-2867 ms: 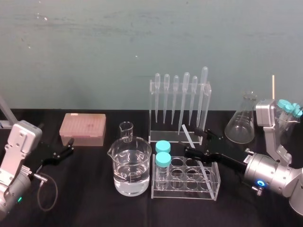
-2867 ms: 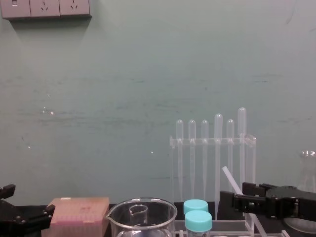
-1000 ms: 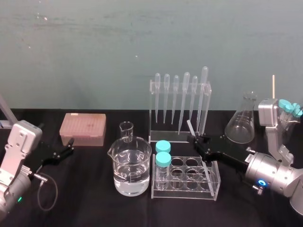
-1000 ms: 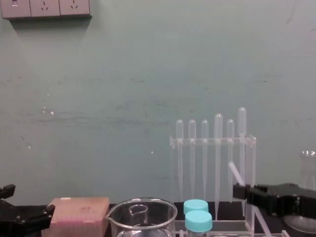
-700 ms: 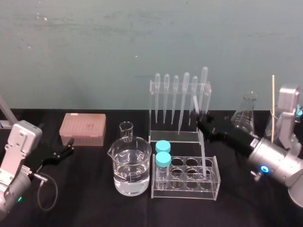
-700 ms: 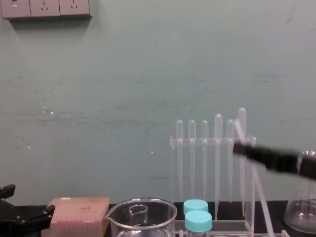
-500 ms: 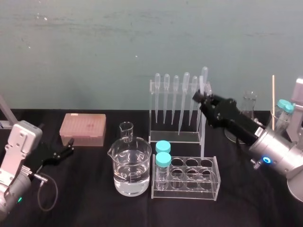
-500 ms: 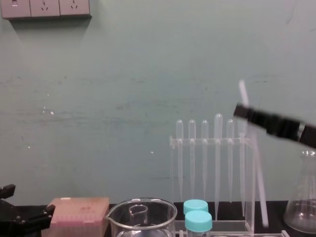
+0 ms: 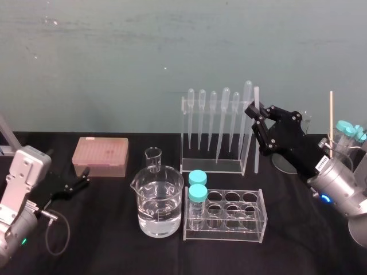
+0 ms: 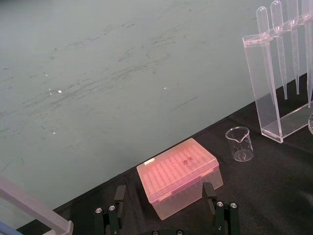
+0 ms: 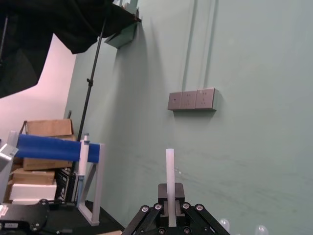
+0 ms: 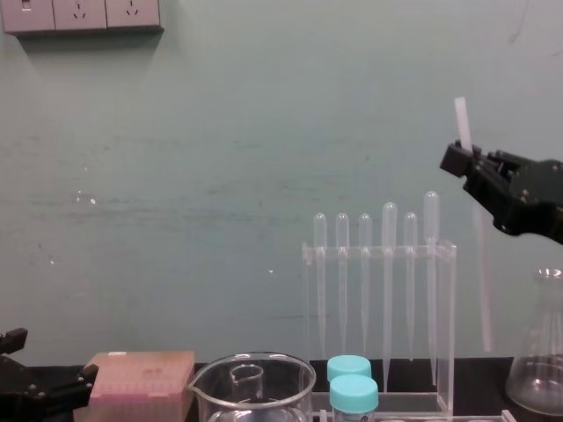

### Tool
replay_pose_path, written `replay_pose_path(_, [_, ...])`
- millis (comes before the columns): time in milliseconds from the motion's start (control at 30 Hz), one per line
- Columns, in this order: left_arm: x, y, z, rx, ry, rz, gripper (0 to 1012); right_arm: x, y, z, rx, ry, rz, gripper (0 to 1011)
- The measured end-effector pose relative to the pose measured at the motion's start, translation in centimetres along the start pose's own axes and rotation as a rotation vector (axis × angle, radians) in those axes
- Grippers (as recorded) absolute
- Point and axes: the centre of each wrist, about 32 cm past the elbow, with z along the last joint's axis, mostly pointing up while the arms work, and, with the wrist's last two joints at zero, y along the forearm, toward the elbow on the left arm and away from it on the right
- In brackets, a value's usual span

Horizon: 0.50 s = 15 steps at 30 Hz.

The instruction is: Pick up the stirring rod with one hand, then place it down.

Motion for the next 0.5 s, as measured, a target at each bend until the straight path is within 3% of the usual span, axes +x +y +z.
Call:
replay_pose_path(233, [0.00, 0.00, 0.00, 0.000, 0.000, 0.000, 1000, 0.02, -1.14, -1.14, -0.052, 0.035, -0.016, 71])
replay_pose_path(500, [0.00, 0.00, 0.00, 0.000, 0.000, 0.000, 1000, 0.01, -1.17, -1.17, -0.054, 0.036, -0.016, 71])
